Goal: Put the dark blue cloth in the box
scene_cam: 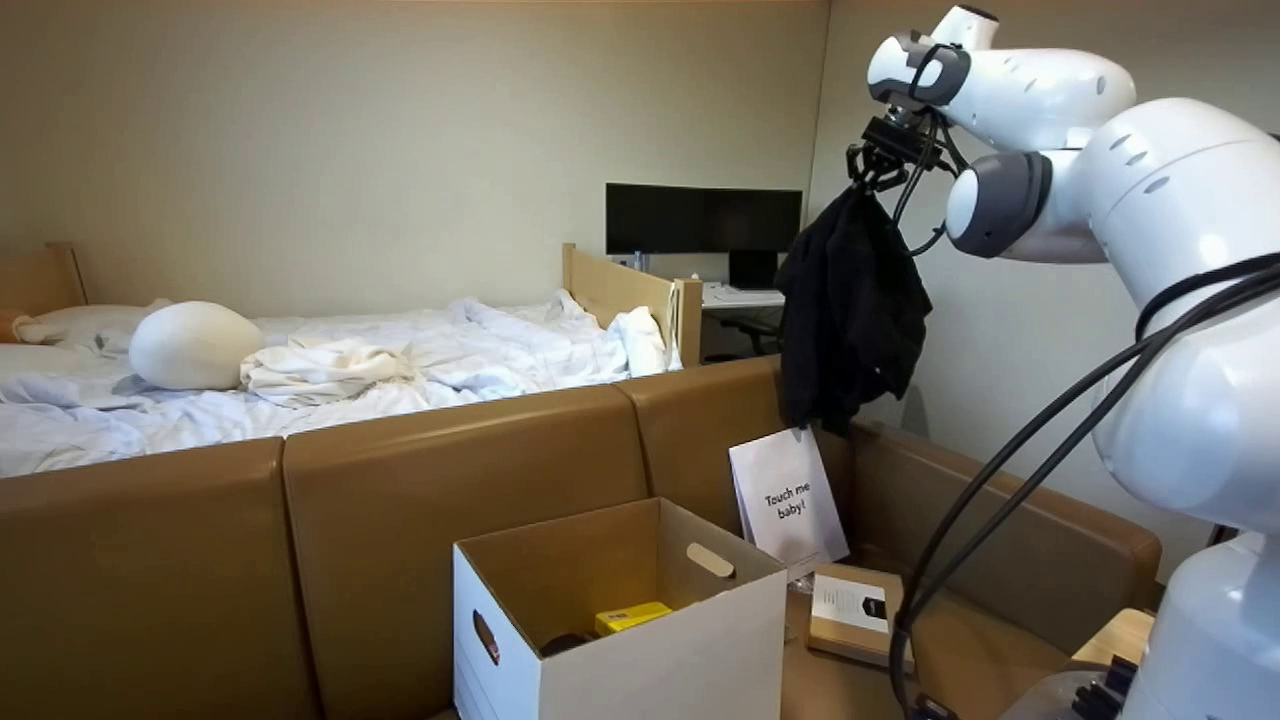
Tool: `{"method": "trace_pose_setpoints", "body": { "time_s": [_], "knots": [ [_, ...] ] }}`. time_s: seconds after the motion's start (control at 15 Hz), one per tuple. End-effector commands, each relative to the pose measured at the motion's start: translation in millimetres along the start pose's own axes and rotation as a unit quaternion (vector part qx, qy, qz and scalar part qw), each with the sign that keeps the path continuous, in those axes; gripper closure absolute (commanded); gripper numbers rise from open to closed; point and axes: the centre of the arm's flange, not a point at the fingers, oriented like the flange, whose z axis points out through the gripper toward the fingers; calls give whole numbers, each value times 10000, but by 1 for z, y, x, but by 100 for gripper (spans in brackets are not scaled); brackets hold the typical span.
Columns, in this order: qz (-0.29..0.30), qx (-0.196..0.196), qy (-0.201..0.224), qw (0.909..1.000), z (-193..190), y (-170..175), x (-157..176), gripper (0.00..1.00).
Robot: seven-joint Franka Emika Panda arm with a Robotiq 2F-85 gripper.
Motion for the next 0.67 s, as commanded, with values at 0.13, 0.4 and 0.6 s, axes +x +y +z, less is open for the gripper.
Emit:
{"method": "trace_pose_setpoints", "body": {
  "time_s": [0.13,0.4,0.6],
  "knots": [
    [-773,474,489,9947,-56,-16,-62,95],
    [-670,306,241,9970,-27,-41,-3,91],
    [-820,245,205,9961,-27,-47,-8,95]
  ]
}}
